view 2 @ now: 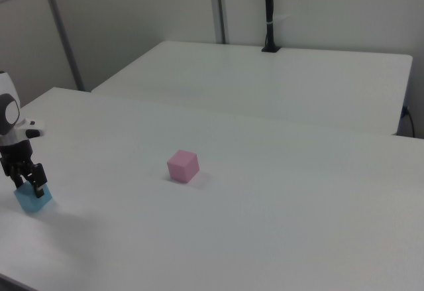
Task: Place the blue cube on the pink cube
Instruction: 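Close the gripper on the light-blue cube, then lift the light-blue cube and carry it above the pink cube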
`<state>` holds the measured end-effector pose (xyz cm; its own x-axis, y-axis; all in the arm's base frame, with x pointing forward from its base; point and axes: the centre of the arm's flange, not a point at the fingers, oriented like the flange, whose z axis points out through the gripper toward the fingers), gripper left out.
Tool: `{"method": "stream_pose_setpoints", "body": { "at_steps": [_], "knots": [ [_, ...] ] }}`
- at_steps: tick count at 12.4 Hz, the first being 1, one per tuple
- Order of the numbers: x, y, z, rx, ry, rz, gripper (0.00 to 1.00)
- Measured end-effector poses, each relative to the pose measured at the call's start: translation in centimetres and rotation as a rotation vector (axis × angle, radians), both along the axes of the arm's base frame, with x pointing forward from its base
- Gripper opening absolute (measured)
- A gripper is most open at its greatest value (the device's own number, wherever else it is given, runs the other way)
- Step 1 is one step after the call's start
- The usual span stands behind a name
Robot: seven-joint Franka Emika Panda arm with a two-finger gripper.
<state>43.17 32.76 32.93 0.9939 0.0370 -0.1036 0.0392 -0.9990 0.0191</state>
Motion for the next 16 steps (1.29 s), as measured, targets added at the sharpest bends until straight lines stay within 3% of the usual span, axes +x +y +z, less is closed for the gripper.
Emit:
{"method": "stream_pose_setpoints", "body": {
  "at_steps": [3, 5, 9, 12, 16],
  "knots": [
    [0.4, 0.0, 0.6, 0.002, -0.015, -0.015, 0.59],
    [1.4, -0.6, 1.8, -0.007, -0.012, -0.034, 0.59],
    [7.4, -7.7, 8.9, -0.02, -0.056, -0.063, 0.59],
    [11.9, -17.0, 14.4, -0.019, -0.089, 0.009, 0.59],
    [14.3, -27.5, 20.7, -0.014, -0.152, 0.13, 0.58]
  ]
}}
